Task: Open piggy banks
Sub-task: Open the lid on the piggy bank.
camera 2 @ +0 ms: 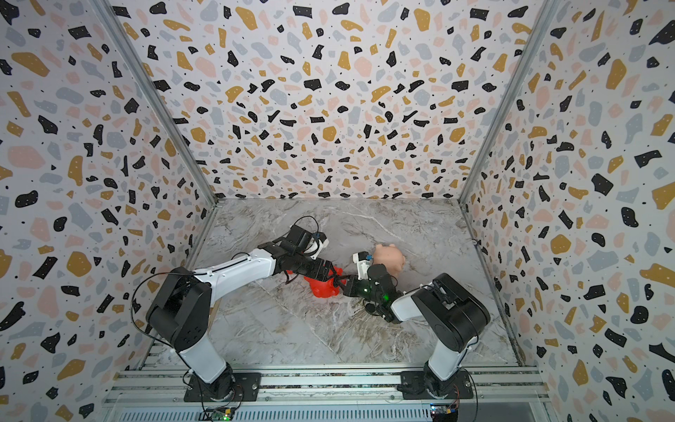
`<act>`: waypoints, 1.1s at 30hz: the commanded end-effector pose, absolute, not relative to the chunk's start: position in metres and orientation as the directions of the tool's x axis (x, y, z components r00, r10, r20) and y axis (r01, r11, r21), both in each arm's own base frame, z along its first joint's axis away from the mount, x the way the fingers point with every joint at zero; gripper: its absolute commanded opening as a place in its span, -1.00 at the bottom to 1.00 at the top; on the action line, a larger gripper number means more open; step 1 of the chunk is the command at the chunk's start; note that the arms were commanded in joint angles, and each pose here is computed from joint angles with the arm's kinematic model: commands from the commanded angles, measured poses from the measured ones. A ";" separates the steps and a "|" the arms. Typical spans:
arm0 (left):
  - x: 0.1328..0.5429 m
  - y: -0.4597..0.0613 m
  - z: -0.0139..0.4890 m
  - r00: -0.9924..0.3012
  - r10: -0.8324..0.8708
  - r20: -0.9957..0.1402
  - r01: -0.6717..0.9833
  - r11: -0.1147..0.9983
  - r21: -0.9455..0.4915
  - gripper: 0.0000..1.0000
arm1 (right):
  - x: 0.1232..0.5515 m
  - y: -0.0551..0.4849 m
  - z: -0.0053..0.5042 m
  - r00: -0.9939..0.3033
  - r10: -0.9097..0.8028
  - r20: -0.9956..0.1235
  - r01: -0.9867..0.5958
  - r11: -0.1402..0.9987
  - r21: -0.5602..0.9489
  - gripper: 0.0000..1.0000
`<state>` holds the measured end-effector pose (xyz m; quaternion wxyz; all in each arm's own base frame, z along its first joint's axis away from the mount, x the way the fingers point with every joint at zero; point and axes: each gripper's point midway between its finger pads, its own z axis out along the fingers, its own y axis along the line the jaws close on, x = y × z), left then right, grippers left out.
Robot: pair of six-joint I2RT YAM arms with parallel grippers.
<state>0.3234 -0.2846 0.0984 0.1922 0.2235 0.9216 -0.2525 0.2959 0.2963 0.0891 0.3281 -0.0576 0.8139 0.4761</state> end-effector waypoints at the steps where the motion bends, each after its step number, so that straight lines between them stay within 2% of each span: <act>1: 0.287 -0.278 0.078 -0.861 0.393 -0.324 0.502 0.763 -0.407 0.74 | 0.315 0.270 0.092 -0.691 0.227 -0.686 -0.414 0.654 0.633 -1.00; 8: 0.287 -0.277 0.077 -0.860 0.392 -0.325 0.501 0.769 -0.397 0.75 | 0.308 0.253 0.082 -0.700 0.237 -0.673 -0.389 0.664 0.638 -1.00; 17: 0.287 -0.279 0.075 -0.864 0.393 -0.315 0.497 0.764 -0.411 0.74 | 0.300 0.271 0.081 -0.651 0.085 -0.754 -0.549 0.634 0.545 -1.00; 25: 0.285 -0.283 0.069 -0.876 0.392 -0.282 0.481 0.760 -0.438 0.75 | 0.301 0.282 0.091 -0.697 0.134 -0.704 -0.506 0.605 0.616 -1.00; 29: 0.285 -0.285 0.072 -0.872 0.398 -0.285 0.488 0.755 -0.437 0.74 | 0.301 0.288 0.084 -0.777 0.129 -0.617 -0.447 0.576 0.684 -1.00; 33: 0.289 -0.284 0.078 -0.869 0.395 -0.296 0.490 0.763 -0.421 0.85 | 0.295 0.289 0.089 -0.800 0.168 -0.576 -0.417 0.534 0.735 -0.78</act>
